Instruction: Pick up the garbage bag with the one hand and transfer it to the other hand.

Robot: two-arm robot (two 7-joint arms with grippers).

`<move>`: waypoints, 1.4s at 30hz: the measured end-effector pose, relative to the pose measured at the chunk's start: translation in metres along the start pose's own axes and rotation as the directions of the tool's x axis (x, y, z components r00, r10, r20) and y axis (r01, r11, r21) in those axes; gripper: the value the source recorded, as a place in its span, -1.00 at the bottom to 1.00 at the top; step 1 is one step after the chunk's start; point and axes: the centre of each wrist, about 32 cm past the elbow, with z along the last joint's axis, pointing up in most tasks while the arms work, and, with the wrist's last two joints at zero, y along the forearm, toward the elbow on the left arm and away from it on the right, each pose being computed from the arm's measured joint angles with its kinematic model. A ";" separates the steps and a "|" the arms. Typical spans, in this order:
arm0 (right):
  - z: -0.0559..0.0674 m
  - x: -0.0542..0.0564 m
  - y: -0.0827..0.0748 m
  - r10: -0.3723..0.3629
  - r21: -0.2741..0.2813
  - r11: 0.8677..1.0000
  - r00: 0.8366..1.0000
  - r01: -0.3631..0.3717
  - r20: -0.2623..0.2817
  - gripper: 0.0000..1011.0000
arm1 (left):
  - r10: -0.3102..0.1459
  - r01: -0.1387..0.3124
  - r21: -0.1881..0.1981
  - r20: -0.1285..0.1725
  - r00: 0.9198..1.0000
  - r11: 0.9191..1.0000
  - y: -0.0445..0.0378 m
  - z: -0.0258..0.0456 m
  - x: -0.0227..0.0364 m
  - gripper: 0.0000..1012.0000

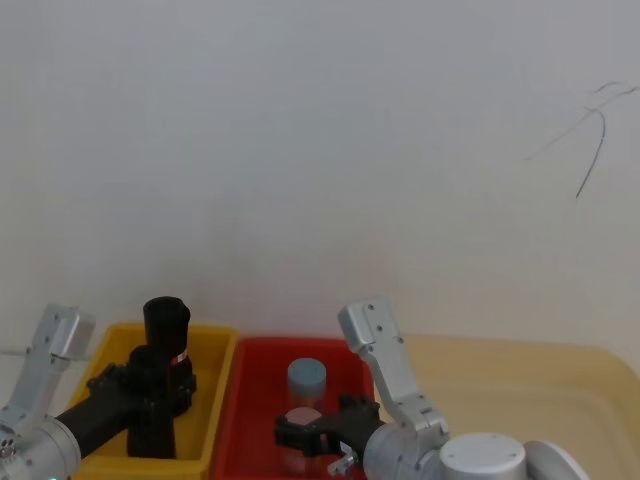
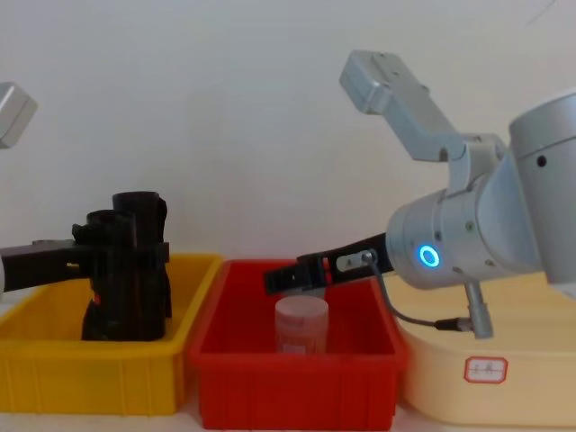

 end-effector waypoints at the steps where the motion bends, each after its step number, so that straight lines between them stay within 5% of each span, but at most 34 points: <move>1: 0.000 0.000 0.002 0.002 -0.003 1.000 1.000 -0.002 -0.005 0.98 | 0.000 0.000 0.000 0.001 1.000 1.000 -0.0002 -0.0001 -0.0001 0.98; 42: -0.017 0.008 0.038 0.008 -0.051 0.999 1.000 -0.008 -0.009 0.98 | -0.001 0.001 0.006 0.011 1.000 1.000 -0.0031 -0.0024 -0.0014 0.90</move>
